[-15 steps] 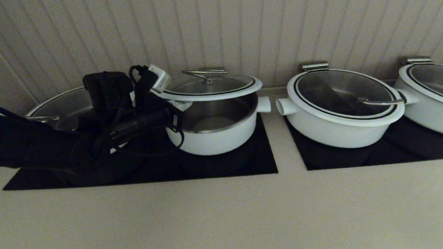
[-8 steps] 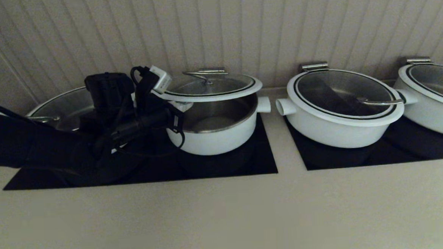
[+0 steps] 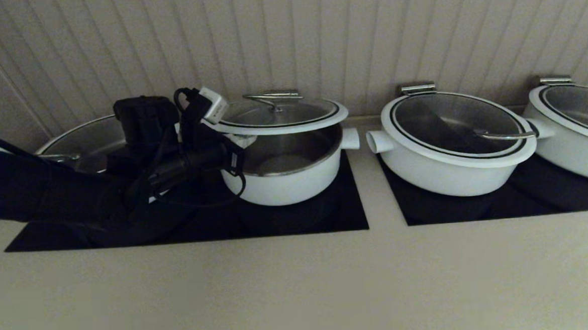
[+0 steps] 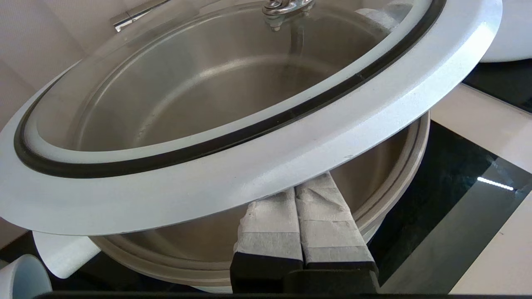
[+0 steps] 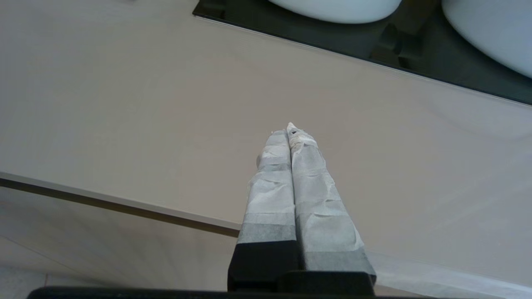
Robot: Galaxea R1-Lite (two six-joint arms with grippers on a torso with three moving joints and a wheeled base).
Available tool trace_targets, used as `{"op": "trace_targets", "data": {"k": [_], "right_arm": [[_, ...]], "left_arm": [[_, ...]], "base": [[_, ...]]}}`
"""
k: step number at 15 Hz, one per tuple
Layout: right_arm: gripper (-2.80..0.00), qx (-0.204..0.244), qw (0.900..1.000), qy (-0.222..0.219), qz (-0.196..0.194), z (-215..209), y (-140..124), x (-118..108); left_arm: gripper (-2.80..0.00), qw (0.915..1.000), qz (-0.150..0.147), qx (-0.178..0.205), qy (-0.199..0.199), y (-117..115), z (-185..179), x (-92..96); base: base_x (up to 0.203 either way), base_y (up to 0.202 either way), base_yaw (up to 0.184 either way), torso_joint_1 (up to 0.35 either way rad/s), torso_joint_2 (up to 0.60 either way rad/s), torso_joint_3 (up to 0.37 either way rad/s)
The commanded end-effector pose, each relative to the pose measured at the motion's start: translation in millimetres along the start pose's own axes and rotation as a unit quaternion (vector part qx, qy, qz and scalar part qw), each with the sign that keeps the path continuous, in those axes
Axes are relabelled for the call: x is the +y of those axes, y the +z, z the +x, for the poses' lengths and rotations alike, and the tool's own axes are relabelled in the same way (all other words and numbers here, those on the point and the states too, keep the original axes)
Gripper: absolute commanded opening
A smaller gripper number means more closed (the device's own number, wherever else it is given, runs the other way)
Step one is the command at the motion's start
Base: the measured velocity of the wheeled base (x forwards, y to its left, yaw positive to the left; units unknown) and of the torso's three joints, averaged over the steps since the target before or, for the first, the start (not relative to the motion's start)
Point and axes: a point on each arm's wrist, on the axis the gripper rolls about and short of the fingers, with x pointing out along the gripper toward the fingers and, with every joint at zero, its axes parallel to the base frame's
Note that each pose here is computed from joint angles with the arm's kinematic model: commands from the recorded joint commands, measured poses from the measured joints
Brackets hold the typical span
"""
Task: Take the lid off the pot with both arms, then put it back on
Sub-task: Open the pot lid completely
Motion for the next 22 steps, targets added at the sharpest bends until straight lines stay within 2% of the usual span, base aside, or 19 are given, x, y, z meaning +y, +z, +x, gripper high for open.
{"op": "trace_targets", "data": {"k": [1,8,11,13,16,22], "right_arm": [[-2.80,0.000,1.000,0.001,-0.001,-0.1,-0.2,0.1],[-2.80,-0.014,1.000,-0.003,-0.002,0.9,0.8,-0.3],[-2.80,0.015,1.000,0.003,0.002,5.2,2.3,-1.0],[-2.80,0.017,1.000,0.002,0.016,5.7,1.2,-0.9],[-2.80,-0.021,0.998,-0.014,0.061,2.7,-0.7,-0.5],[-2.80,-0.027,0.998,-0.016,0.061,3.5,-1.0,-0.6]], "left_arm": [[-2.80,1.0000,0.001,0.000,-0.001,-1.3,1.1,-0.1],[-2.80,1.0000,0.001,-0.002,0.000,0.1,0.2,0.2],[-2.80,1.0000,0.002,-0.004,0.001,2.0,-1.1,0.5],[-2.80,1.0000,0.002,-0.004,0.001,2.1,-0.9,0.0],[-2.80,1.0000,0.003,-0.005,0.001,3.1,-1.2,0.2],[-2.80,1.0000,0.003,-0.008,0.002,4.8,-2.2,0.3]], "base": [[0.000,0.000,0.000,0.000,0.00,0.000],[0.000,0.000,0.000,0.000,0.00,0.000],[0.000,0.000,0.000,0.000,0.00,0.000],[0.000,0.000,0.000,0.000,0.00,0.000],[0.000,0.000,0.000,0.000,0.00,0.000],[0.000,0.000,0.000,0.000,0.00,0.000]]}}
